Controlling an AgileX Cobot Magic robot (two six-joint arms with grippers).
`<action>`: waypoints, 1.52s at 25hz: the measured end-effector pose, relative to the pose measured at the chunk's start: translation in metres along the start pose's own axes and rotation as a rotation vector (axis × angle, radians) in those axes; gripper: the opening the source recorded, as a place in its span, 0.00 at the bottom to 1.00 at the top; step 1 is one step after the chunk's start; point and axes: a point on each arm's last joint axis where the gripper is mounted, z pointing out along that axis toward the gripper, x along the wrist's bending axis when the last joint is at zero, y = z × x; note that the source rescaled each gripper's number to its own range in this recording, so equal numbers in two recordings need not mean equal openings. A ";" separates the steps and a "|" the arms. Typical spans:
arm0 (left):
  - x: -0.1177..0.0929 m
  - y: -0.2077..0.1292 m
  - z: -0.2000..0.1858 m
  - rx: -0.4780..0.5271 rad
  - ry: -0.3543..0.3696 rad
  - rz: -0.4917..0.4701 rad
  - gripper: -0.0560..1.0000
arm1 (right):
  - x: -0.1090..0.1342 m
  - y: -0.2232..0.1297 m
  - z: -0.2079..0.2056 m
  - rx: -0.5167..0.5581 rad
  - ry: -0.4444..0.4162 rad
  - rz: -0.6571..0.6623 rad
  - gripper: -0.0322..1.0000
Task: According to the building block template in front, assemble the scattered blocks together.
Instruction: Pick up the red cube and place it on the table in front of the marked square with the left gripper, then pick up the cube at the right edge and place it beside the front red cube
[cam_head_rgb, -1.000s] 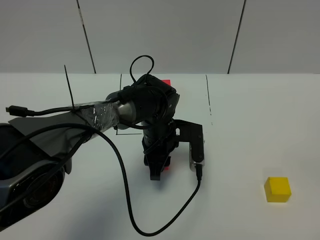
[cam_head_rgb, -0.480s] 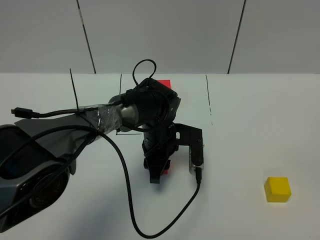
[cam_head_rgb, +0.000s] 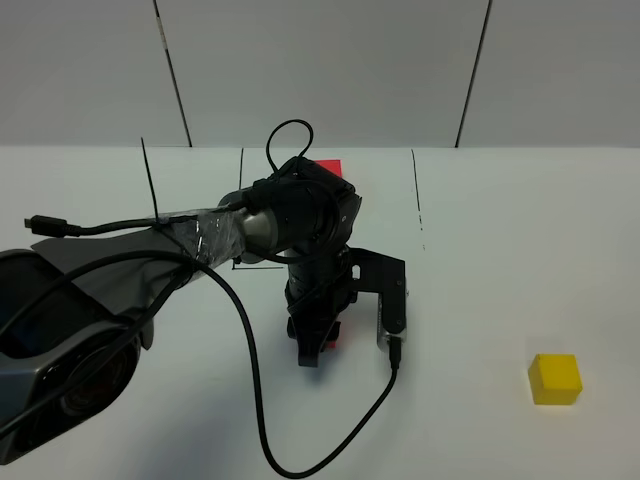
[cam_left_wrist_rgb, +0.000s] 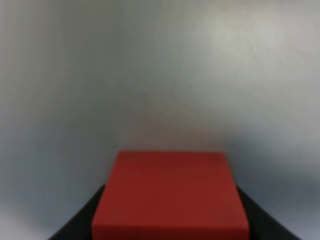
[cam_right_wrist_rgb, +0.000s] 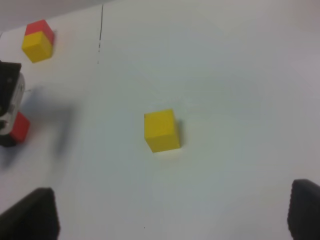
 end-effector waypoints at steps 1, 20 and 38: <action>0.000 0.000 0.000 -0.001 0.002 0.000 0.22 | 0.000 0.000 0.000 0.000 0.000 0.000 0.83; -0.006 -0.005 -0.065 -0.065 0.026 -0.148 0.99 | 0.000 0.000 0.000 0.000 0.000 0.000 0.83; 0.012 -0.155 -0.192 -0.257 0.290 -1.012 0.96 | 0.000 0.000 0.000 0.000 0.000 0.002 0.83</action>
